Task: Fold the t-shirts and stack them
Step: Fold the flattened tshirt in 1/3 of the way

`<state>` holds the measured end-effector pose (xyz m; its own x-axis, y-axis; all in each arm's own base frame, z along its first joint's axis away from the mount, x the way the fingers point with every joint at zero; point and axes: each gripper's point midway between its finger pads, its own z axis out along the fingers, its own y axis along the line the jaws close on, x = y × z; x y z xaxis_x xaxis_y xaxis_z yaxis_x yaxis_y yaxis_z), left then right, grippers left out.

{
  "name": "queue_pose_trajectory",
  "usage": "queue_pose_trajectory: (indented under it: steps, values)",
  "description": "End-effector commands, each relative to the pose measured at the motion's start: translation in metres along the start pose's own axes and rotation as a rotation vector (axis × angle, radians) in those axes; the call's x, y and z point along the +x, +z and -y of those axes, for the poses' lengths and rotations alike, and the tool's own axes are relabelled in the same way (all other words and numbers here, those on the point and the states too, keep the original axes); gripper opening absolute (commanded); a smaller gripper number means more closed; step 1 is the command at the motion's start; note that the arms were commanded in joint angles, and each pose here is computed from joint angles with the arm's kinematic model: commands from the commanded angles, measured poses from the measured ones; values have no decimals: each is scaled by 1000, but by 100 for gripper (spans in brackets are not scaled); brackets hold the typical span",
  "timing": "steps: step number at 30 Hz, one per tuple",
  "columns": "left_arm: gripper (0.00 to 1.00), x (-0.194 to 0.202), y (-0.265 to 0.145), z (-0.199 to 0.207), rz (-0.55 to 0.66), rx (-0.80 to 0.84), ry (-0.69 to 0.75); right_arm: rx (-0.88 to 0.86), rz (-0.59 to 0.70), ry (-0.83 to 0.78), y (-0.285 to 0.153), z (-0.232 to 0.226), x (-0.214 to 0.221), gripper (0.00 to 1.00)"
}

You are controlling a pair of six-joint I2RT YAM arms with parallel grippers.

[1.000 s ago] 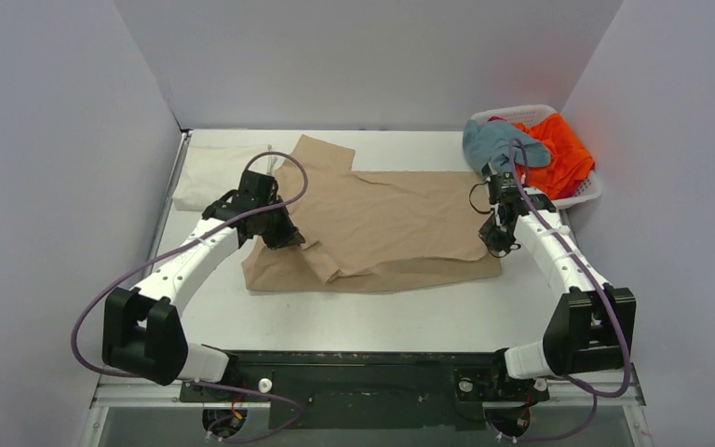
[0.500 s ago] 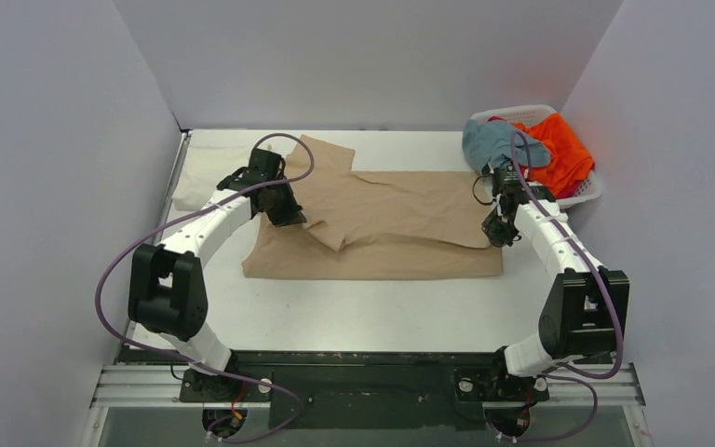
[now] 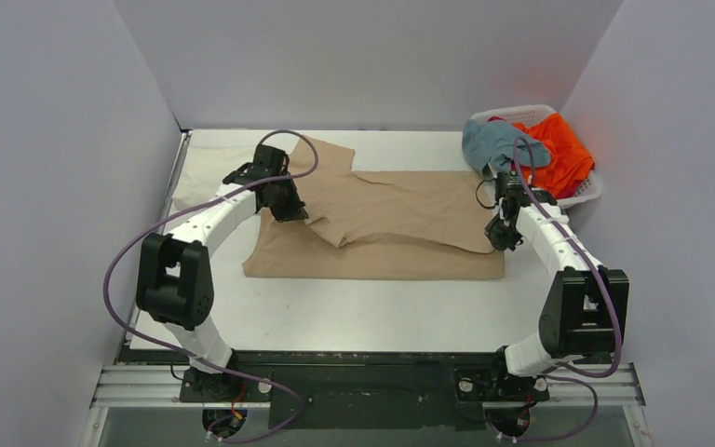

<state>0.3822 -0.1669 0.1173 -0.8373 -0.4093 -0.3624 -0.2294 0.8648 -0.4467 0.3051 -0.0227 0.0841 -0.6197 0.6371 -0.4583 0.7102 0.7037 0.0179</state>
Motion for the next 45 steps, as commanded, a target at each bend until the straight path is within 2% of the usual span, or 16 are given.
queue_pose_trajectory:
  steps: [1,2,4,5,6,7,9,11,13,15,17,18,25,33,42,45]
  values:
    - [2,-33,10,9,80,-12,-2,29,19,3,7,-1,-11,0]
    - [4,-39,15,7,88,-34,-8,32,17,4,11,-4,-13,0]
    - [20,-50,26,6,110,-65,-20,42,25,11,15,-8,-19,3]
    - [41,-55,30,4,124,-83,-28,48,32,16,16,-8,-22,5]
    - [53,-65,37,2,146,-118,-33,54,52,20,16,-11,-30,11]
    - [72,-72,39,0,161,-141,-44,59,63,24,16,-12,-35,13]
    - [79,-87,41,-3,180,-203,-60,66,90,34,11,-13,-45,26]
    - [82,-107,28,-1,236,-249,-70,45,114,42,-2,-13,-50,39]
    - [84,-103,17,-3,240,-260,-71,36,138,44,-12,-8,-48,53]
    - [85,-95,7,-2,251,-237,-63,74,158,32,-17,9,-39,77]
    - [86,-77,0,-1,246,-209,-47,56,161,20,-25,16,-29,82]
    - [86,-77,-9,7,268,-163,-36,36,156,-4,-26,14,-23,82]
    - [89,-21,9,27,114,47,58,-257,8,-230,-28,-40,43,83]
    - [89,22,61,42,-82,163,121,-257,-90,-285,3,-63,73,82]
    - [90,24,102,17,-90,17,93,-98,-112,-320,32,-35,83,82]
    - [90,46,109,-3,-158,-65,86,-81,-158,-324,37,-26,97,82]
